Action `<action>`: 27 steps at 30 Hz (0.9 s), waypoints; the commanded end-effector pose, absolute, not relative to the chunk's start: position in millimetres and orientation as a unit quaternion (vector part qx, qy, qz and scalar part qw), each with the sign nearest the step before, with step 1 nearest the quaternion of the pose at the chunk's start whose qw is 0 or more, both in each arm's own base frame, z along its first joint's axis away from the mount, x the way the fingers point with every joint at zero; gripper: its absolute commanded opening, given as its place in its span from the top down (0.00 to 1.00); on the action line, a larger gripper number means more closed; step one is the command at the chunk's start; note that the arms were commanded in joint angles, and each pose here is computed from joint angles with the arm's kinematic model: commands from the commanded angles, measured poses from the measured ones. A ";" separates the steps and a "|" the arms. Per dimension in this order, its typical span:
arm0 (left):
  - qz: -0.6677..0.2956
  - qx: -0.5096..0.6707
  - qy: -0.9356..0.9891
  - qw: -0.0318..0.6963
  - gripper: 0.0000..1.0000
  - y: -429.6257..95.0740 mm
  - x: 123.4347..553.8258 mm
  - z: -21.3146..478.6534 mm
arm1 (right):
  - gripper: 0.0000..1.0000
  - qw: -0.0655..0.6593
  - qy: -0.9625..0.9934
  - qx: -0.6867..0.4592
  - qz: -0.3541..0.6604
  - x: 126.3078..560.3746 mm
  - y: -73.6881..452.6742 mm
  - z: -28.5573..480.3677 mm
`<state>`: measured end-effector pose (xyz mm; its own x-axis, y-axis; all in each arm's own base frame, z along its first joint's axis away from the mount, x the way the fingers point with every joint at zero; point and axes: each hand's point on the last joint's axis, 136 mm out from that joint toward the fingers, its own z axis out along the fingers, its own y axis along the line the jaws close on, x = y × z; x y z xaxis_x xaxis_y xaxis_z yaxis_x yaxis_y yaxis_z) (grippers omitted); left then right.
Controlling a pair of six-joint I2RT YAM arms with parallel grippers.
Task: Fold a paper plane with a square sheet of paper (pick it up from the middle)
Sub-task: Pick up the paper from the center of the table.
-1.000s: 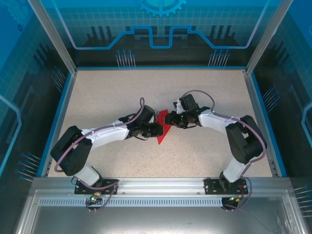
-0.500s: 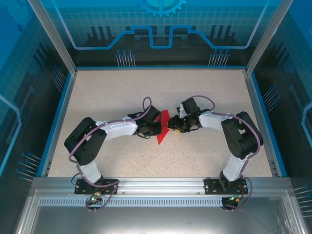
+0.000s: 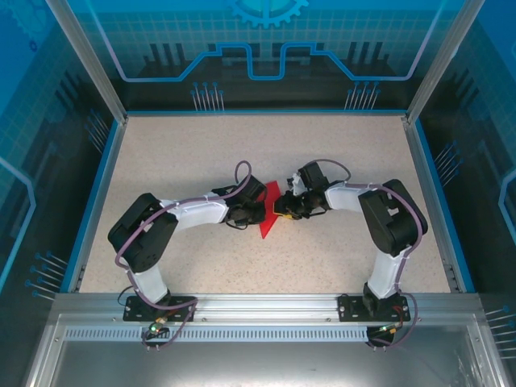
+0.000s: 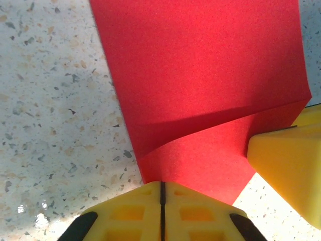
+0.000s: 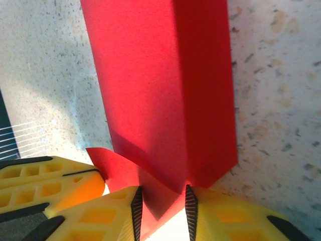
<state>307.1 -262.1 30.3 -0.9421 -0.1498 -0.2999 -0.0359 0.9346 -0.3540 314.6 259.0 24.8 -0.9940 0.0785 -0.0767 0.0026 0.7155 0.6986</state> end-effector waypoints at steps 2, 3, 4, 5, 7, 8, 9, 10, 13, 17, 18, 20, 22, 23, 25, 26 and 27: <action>-0.159 -0.055 0.973 0.160 0.91 -260.6 308.5 27.5 | 0.74 0.051 0.902 0.004 0.429 323.1 271.8 35.6; -0.158 -0.056 0.973 0.160 0.91 -259.9 309.0 27.4 | 0.76 0.050 0.900 0.004 0.432 323.3 272.4 35.1; -0.157 -0.056 0.973 0.160 0.91 -259.4 308.7 27.4 | 0.79 0.049 0.900 0.005 0.433 323.6 272.7 34.1; -0.157 -0.056 0.973 0.162 0.91 -258.8 309.0 28.7 | 0.82 0.047 0.901 0.006 0.431 323.8 271.8 32.3; -0.156 -0.056 0.972 0.166 0.91 -256.8 309.9 33.1 | 0.91 0.049 0.904 0.009 0.425 323.4 268.6 30.1; -0.156 -0.057 0.971 0.171 0.91 -255.1 310.6 37.4 | 0.93 0.053 0.905 0.013 0.422 323.4 266.0 31.0; -0.157 -0.055 0.970 0.175 0.90 -254.4 310.3 41.9 | 0.94 0.055 0.907 0.016 0.417 321.8 263.2 30.8; -0.159 -0.055 0.969 0.181 0.88 -252.4 310.5 47.6 | 0.95 0.065 0.909 0.018 0.411 321.6 259.5 34.4; -0.170 -0.050 0.963 0.202 0.79 -248.3 307.6 67.3 | 0.95 0.095 0.914 0.025 0.393 319.1 249.6 51.3; -0.189 -0.043 0.954 0.228 0.65 -243.0 301.8 93.1 | 0.96 0.118 0.926 0.043 0.357 305.0 231.2 64.8; -0.195 -0.041 0.951 0.235 0.62 -242.6 300.5 98.8 | 0.96 0.125 0.927 0.047 0.350 303.6 228.7 69.5; -0.208 -0.041 0.945 0.250 0.54 -240.2 297.9 110.6 | 0.96 0.141 0.929 0.060 0.338 300.5 223.7 80.0; -0.226 -0.036 0.937 0.263 0.51 -240.9 295.9 121.5 | 0.96 0.149 0.929 0.078 0.330 297.5 222.1 86.7; -0.234 -0.033 0.934 0.268 0.49 -241.8 294.4 125.9 | 0.96 0.155 0.928 0.085 0.327 296.7 223.3 89.9; -0.251 -0.024 0.927 0.277 0.45 -244.4 292.5 132.6 | 0.96 0.162 0.928 0.102 0.320 295.1 226.5 94.0; -0.256 -0.021 0.924 0.282 0.43 -244.9 292.4 135.9 | 0.96 0.167 0.927 0.107 0.318 295.8 228.4 96.3; -0.259 -0.018 0.922 0.286 0.42 -244.6 291.2 136.3 | 0.96 0.170 0.929 0.115 0.309 294.6 229.9 96.8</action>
<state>294.1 -242.9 132.5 -0.8470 -0.1977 -0.4935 0.0705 0.8784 -0.4727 303.0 237.2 108.6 -0.9281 0.2478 -0.2779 -0.0014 0.7440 0.6682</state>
